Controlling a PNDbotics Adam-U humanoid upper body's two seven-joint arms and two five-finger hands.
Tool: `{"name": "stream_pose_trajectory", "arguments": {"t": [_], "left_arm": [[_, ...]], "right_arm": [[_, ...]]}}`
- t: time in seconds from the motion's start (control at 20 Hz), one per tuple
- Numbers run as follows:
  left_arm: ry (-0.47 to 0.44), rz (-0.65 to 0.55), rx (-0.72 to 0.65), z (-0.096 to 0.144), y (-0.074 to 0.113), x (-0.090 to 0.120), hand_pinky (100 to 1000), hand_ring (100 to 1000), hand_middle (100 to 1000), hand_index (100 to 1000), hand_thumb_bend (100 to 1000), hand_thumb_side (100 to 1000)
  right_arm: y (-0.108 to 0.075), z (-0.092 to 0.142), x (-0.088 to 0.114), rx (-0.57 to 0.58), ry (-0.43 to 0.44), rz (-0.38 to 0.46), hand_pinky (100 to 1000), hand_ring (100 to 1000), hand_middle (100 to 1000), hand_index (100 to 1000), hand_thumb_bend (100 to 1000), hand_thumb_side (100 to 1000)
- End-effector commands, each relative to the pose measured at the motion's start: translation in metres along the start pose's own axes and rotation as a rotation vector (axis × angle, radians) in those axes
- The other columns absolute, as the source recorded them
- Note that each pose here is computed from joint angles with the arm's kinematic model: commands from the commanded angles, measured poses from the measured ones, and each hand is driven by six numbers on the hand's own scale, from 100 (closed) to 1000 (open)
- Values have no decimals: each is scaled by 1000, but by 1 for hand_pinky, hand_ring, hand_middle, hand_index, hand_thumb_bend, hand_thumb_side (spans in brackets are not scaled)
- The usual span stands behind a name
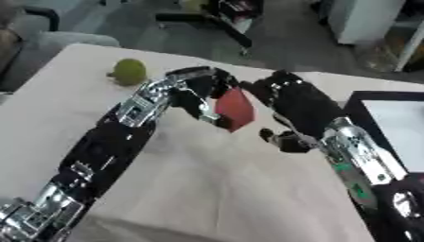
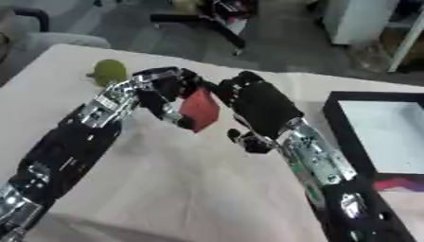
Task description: Pick up the objects with one hand, pass them to the other hand, and then place them into the box on the other side of the table.
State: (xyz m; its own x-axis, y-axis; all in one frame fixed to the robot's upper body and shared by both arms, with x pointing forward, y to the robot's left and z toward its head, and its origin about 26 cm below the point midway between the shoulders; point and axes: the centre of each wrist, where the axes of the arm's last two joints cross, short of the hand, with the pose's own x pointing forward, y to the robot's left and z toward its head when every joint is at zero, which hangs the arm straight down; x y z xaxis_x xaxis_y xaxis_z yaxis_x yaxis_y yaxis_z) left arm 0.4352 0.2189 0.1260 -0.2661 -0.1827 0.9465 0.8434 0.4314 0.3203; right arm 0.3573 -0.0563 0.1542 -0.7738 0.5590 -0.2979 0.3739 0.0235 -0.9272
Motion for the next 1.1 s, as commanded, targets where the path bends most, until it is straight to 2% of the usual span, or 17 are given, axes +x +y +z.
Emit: {"name": "stream_pose_trajectory", "arguments": {"t": [0.05,0.55,1.1], "left_arm": [[-7,-30,-10,-3,7,11,729,580,575,595,687,100],[13,-39,-7,-7,10,7,727,577,571,592,679,100],[-19,-46,-36,-19,6,15,727,576,570,590,678,100]], "right_arm": [[-8,-5,0,-52,-6,19,875,776,746,975,452,115],[-11,-11,9,-111,-57,8,854,747,710,963,433,103],[-8,-16,15,-100,-108,-18,862,740,703,941,376,107]]}}
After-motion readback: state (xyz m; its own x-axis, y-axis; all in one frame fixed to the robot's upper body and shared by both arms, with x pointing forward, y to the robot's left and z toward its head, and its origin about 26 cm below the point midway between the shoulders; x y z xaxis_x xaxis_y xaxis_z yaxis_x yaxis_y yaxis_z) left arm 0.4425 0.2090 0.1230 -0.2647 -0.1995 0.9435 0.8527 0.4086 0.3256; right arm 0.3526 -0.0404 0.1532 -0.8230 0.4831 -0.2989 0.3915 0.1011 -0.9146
